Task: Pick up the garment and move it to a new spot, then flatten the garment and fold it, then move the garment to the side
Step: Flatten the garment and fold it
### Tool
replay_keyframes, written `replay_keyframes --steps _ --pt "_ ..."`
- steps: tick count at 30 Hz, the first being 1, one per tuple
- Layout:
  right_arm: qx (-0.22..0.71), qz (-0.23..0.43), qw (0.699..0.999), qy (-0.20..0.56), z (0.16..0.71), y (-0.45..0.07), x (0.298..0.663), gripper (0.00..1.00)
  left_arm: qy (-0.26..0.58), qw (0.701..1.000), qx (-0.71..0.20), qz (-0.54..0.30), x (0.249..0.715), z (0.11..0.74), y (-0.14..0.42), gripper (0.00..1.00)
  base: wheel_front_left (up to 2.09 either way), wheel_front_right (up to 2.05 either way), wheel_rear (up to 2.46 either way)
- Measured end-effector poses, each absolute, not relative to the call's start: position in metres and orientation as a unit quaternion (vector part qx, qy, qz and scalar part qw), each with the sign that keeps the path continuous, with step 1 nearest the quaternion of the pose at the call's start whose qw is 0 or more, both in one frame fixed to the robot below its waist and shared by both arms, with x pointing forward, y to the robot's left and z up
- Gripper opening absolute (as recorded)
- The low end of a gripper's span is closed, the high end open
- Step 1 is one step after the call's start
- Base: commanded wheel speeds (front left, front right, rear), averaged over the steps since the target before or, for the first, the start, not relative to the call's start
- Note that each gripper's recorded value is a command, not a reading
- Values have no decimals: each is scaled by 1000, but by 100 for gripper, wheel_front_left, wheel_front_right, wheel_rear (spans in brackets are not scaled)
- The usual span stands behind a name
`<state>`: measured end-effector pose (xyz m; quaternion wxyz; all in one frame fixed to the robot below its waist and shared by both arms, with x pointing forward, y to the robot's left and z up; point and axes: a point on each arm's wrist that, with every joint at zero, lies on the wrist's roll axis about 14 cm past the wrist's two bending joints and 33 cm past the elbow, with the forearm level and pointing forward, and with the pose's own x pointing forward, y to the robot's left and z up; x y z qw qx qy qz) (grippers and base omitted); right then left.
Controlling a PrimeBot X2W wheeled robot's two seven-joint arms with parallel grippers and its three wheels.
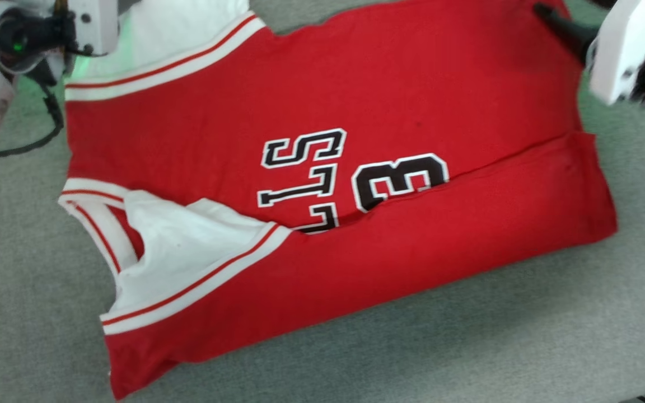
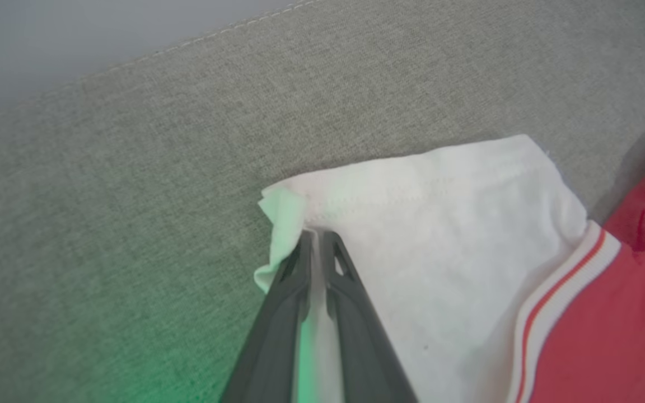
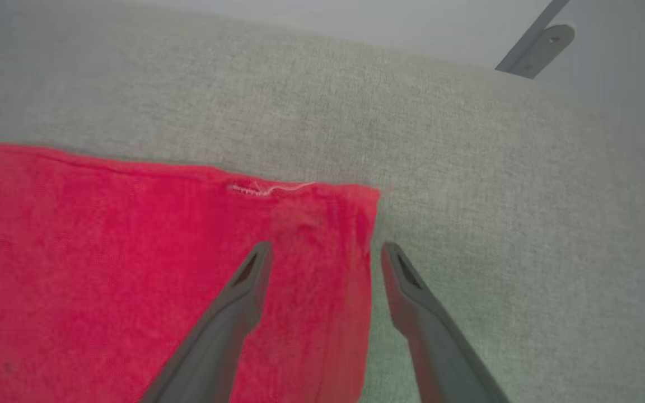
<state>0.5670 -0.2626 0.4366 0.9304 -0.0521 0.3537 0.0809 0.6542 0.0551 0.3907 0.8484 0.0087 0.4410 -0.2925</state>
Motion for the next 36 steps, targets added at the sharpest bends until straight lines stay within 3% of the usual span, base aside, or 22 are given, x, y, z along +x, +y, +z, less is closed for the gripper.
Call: replay_keyframes --steps 8,12,13,14,15,22,26,36 --pt "-19 47 895 444 400 -278 580 100 440 847 5 -298 655 382 63 11 0 0 0" --pt "-19 51 894 444 396 -273 589 100 438 847 -1 -301 655 380 64 11 0 0 0" --pt "-21 55 895 442 395 -271 590 41 437 847 -2 -302 655 380 64 11 0 0 0" --pt "-22 57 895 442 393 -270 590 15 436 847 -4 -303 655 380 63 11 0 0 0" --pt "-19 59 894 443 392 -269 590 0 435 847 -6 -304 654 381 63 10 0 0 0" --pt "-22 67 908 414 405 -269 590 0 405 857 -25 -319 647 398 52 0 0 0 0" --pt "-29 81 917 390 420 -266 580 0 370 859 -53 -350 629 424 34 0 0 0 0" --pt "-53 120 925 358 454 -267 521 0 296 864 -82 -399 556 493 40 0 0 0 0"
